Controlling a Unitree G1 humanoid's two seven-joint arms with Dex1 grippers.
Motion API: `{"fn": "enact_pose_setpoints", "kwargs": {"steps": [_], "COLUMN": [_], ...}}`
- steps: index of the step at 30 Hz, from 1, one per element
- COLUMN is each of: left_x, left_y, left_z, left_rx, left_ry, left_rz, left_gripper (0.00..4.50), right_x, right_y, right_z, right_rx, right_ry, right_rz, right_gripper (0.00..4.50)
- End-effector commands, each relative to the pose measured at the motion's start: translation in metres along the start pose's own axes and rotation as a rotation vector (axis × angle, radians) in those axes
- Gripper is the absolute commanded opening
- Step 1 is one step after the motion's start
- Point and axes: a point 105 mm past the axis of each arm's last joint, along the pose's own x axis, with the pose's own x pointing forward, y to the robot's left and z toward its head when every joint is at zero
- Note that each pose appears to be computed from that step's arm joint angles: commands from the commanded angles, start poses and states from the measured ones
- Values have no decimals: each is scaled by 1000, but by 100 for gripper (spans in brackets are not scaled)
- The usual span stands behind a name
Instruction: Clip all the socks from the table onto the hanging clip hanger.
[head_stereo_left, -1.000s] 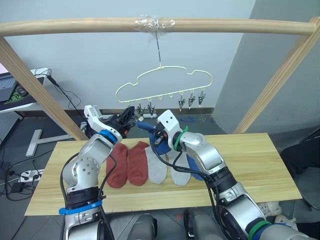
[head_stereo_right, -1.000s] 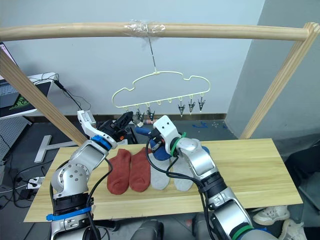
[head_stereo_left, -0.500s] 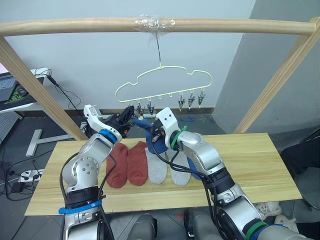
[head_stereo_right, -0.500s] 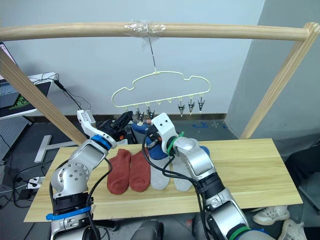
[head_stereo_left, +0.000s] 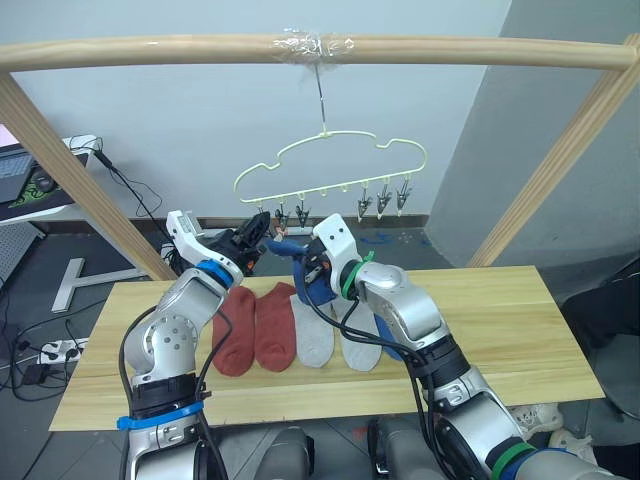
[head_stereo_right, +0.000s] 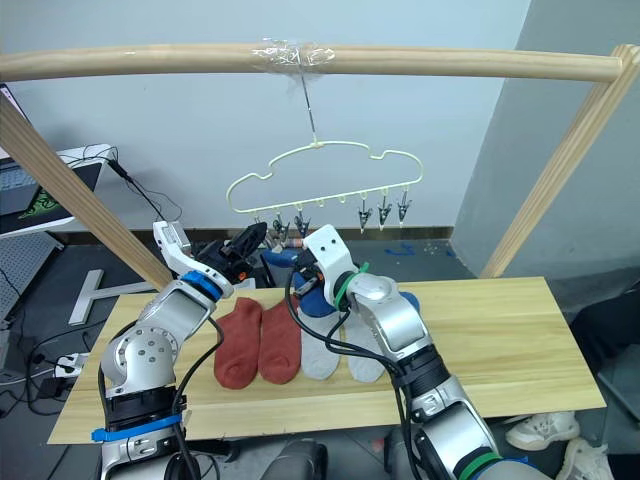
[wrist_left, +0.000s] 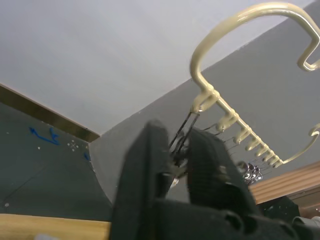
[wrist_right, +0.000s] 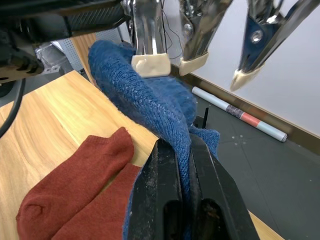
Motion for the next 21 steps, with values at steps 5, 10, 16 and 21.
{"fn": "enact_pose_setpoints", "kwargs": {"steps": [5, 10, 16, 21], "left_x": [-3, -8, -32, -38], "left_y": [-8, -11, 0, 5], "left_z": [10, 10, 15, 21], "left_rx": [23, 18, 97, 126], "left_ry": [-32, -17, 38, 44], "left_rz": [-31, -50, -30, -16], "left_gripper": [368, 445, 445, 450], "right_x": [2, 4, 7, 6], "right_y": [7, 10, 26, 32], "right_z": [17, 17, 20, 27], "right_rx": [-31, -32, 48, 132], "right_ry": [-58, -61, -81, -99], "right_rz": [30, 41, 117, 167], "right_gripper": [0, 0, 0, 112]}}
